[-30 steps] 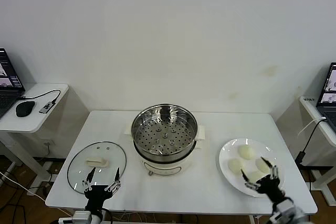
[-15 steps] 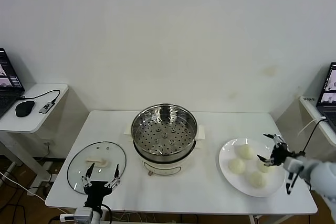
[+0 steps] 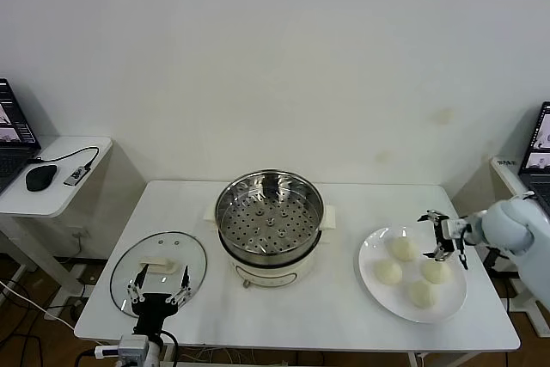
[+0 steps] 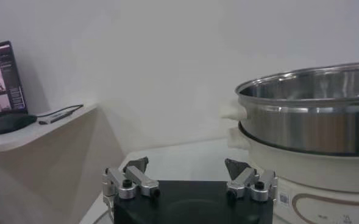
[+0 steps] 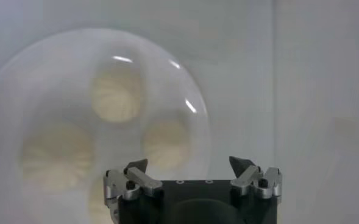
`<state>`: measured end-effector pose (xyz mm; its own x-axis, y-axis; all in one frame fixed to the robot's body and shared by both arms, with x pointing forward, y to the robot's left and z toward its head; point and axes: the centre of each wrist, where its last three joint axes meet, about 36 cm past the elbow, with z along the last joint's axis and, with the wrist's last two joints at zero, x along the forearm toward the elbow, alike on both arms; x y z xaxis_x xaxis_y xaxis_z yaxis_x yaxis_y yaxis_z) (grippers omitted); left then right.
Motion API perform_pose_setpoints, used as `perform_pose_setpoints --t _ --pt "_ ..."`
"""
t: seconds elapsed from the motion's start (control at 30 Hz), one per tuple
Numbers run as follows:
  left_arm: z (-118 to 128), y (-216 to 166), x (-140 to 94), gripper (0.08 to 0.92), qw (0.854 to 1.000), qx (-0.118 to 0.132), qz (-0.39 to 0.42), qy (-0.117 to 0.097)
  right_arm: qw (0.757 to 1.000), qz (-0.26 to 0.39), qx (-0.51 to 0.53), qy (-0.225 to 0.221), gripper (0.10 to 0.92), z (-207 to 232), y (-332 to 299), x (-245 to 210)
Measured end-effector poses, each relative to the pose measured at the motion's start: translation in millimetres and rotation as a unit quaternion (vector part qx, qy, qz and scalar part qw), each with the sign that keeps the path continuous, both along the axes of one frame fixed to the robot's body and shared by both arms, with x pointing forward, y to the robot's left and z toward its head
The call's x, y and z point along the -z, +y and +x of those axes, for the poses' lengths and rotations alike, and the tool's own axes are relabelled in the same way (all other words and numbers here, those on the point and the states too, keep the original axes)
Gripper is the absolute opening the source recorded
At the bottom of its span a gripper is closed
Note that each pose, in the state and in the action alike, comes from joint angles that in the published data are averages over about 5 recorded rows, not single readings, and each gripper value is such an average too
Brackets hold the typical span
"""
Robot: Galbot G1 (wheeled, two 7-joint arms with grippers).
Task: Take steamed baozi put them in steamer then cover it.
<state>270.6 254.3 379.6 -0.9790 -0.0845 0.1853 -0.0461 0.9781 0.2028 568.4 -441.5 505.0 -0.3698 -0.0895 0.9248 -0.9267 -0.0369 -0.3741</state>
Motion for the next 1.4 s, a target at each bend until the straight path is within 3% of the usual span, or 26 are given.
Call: perform_pose_setpoints --t 0.3,0.8,1.13,1.4 --pt "1 3 0 0.823 1.000 0.001 0.010 -0.002 0.999 -0.005 0.014 0.046 0.823 26 11 22" --pt "0 6 -2 0.823 1.000 0.000 0.022 -0.007 0.997 -0.012 0.031 0.075 0.813 57 38 49" --pt "0 6 -2 0.823 1.000 0.000 0.024 -0.009 0.996 -0.018 0.041 0.079 0.753 65 45 60" --pt "0 6 -3 0.823 1.000 -0.001 0.024 -0.011 0.996 -0.021 0.044 0.078 0.619 66 45 60"
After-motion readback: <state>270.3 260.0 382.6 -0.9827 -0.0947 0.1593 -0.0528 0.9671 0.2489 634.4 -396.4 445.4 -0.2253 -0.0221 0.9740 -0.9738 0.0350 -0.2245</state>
